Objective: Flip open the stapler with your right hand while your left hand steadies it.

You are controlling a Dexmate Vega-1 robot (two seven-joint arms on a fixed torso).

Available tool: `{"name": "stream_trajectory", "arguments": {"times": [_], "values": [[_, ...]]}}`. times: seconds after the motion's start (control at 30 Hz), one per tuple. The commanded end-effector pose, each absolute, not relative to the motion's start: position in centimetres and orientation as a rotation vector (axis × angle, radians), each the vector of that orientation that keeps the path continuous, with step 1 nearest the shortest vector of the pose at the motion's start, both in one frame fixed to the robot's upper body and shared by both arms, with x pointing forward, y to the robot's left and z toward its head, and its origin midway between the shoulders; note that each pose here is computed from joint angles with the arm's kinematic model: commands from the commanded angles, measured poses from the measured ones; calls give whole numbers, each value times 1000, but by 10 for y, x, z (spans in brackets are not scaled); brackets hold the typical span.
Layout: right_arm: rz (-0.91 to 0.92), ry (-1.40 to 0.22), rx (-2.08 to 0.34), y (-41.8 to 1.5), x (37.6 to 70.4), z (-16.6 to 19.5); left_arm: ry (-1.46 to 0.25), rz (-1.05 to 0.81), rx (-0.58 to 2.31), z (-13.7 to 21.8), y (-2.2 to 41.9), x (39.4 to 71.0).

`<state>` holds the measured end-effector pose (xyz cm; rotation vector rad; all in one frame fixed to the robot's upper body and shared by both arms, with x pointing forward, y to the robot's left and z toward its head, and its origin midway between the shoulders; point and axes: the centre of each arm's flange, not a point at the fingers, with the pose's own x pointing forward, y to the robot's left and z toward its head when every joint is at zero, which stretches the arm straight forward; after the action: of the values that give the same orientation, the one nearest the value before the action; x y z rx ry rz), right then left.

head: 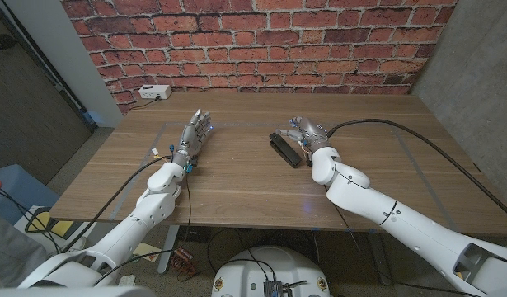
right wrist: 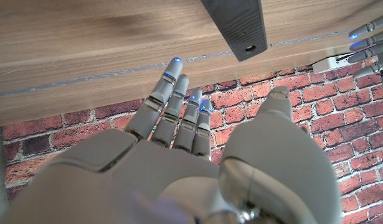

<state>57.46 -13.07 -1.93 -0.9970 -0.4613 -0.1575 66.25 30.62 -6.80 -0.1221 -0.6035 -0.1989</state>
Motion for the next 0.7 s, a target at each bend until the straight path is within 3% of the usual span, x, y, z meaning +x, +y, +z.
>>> {"name": "stream_trajectory", "arguments": {"times": [0.03, 0.7], "values": [[-173, -447, -1034, -122, 575, -19, -604, -200, -125, -69, 306, 662], [-189, -448, -1125, -106, 574, -20, -606, -197, -125, -70, 309, 659]]}}
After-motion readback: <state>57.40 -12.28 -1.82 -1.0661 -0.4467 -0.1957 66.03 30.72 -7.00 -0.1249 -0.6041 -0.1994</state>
